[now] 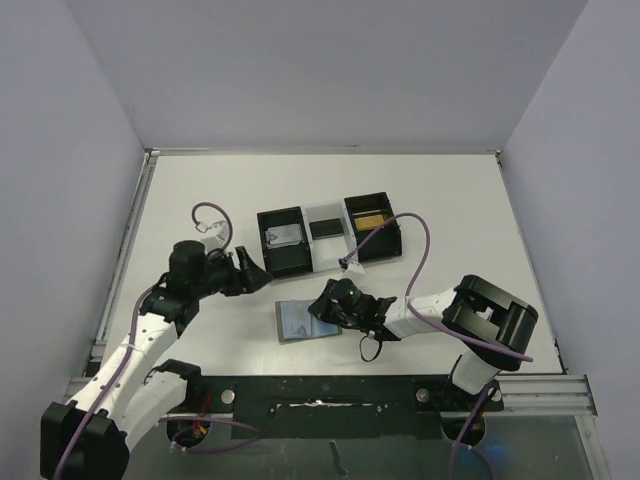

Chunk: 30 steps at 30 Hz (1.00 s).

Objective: Take the credit cards out of the card holder

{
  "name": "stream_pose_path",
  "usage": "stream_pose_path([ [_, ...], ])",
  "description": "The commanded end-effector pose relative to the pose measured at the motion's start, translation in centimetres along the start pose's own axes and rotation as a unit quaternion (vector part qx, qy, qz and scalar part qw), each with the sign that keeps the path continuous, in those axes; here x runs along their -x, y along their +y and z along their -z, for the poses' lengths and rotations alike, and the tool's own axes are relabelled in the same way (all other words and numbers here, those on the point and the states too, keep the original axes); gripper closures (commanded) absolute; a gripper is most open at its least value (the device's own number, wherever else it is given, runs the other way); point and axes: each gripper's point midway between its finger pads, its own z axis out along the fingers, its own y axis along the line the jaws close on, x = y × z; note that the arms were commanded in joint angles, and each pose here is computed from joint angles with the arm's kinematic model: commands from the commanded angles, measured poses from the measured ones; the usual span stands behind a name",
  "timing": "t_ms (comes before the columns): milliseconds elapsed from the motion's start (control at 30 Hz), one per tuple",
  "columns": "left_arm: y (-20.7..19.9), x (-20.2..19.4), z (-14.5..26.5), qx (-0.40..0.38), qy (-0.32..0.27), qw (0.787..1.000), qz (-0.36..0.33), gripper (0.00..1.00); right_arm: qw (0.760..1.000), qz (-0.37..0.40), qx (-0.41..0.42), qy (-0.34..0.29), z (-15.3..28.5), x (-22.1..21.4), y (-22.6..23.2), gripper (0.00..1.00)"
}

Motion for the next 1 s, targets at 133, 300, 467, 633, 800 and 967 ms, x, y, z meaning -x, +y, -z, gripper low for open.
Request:
stream_pose_path([
  [133, -6.5, -6.4, -2.5, -0.120, 0.047, 0.991, 0.022, 0.41, 0.999, -0.014, -0.039, 0.029, 0.4, -1.9, -3.5, 1.00],
  [300, -6.7, -8.9, -4.6, -0.119, 0.049, 0.991, 0.047, 0.47, 0.998, -0.016, -0.043, 0.030, 0.4, -1.9, -3.8, 1.00],
  [467, -6.0, -9.9, -6.1, -0.116, 0.040, 0.990, 0.072, 0.51, 0.998, -0.015, -0.051, 0.027, 0.5, -1.8, -4.1, 1.00],
  [633, -3.8, -10.6, -7.0, -0.073, 0.036, 0.994, 0.073, 0.52, 0.998, -0.016, -0.055, 0.026, 0.7, -1.8, -4.4, 1.00],
  [800, -2.9, -10.6, -6.8, -0.054, 0.027, 0.996, 0.066, 0.51, 0.998, -0.019, -0.058, 0.027, 0.7, -2.0, -4.6, 1.00],
  [967, -2.5, -11.4, -6.9, -0.050, 0.046, 0.997, 0.046, 0.49, 0.998, -0.019, -0.057, 0.027, 0.8, -1.9, -4.5, 1.00],
])
